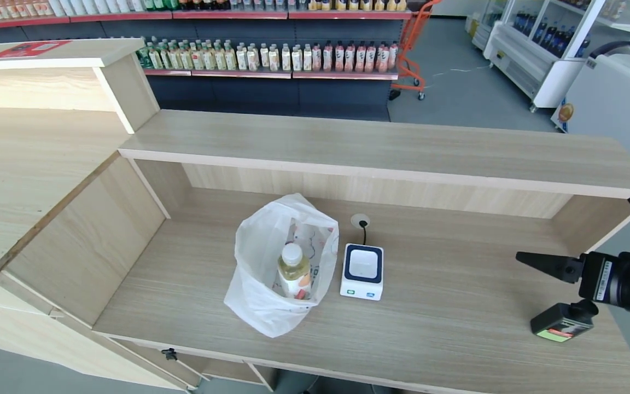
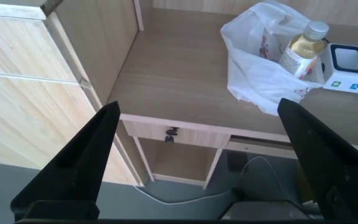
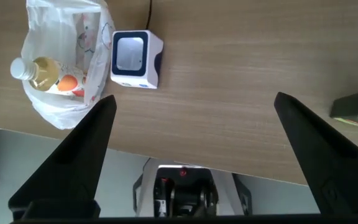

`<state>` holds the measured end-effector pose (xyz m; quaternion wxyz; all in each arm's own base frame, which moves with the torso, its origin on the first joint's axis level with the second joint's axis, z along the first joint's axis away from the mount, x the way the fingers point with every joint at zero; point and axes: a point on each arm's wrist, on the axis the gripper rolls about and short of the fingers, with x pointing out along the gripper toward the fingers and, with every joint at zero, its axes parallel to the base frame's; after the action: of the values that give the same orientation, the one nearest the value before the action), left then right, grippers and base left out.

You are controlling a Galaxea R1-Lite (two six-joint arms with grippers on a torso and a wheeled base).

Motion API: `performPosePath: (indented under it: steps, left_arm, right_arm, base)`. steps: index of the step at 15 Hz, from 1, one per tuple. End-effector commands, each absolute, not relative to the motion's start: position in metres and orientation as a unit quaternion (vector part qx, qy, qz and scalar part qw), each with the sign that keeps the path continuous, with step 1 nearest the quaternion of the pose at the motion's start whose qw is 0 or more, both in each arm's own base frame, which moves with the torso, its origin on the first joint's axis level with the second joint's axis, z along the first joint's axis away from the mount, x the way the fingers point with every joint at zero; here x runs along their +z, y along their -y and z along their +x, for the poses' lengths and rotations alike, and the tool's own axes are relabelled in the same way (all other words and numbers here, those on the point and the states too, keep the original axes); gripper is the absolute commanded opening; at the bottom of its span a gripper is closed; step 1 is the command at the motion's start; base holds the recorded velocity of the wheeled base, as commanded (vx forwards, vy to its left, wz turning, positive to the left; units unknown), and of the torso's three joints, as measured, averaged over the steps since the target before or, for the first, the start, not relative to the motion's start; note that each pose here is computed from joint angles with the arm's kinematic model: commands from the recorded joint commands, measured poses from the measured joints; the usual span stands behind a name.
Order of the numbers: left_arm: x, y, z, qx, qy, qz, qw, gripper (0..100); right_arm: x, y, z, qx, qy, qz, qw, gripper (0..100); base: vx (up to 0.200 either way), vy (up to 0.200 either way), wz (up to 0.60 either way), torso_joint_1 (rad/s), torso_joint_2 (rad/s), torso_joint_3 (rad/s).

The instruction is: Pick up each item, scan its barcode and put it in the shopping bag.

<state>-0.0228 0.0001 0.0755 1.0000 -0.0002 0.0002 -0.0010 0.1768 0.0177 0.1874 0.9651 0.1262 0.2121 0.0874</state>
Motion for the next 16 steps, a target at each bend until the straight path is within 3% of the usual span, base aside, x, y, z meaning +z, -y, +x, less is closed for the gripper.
performPosePath:
  steps: [1, 4, 9, 14, 16]
  left_arm:
    - [0.076, 0.0, -0.023, -0.001, -0.001, -0.001, 1.0, 100]
    - [0.076, 0.0, -0.023, 0.0, -0.001, -0.005, 1.0, 100]
    - [0.076, 0.0, -0.023, -0.001, -0.001, -0.002, 1.0, 100]
    - [0.075, 0.0, -0.023, -0.001, 0.0, 0.0, 1.0, 100]
    - [0.075, 0.0, -0.023, -0.001, 0.0, 0.001, 1.0, 100]
  right_arm:
    - [0.186, -0.018, 0.178, 0.087, -0.216, 0.127, 0.964, 100]
    - [0.184, -0.018, 0.177, 0.086, -0.22, 0.13, 0.963, 100]
    - [0.181, -0.011, 0.181, 0.065, -0.226, 0.135, 0.963, 100]
    - [0.168, 0.008, 0.191, 0.004, -0.25, 0.104, 0.963, 100]
    - [0.153, 0.028, 0.198, -0.035, -0.288, 0.033, 0.956, 100]
  base:
    - [-0.2, -0.2, 0.0, 0.007, 0.01, 0.012]
    - [-0.2, -0.2, 0.0, 0.004, 0.01, 0.001]
    - [0.0, 0.0, 0.0, 0.0, 0.0, 0.0]
    - [0.0, -0.2, 0.0, 0.004, 0.0, 0.003]
    - [0.0, -0.1, 0.0, 0.001, 0.0, 0.006]
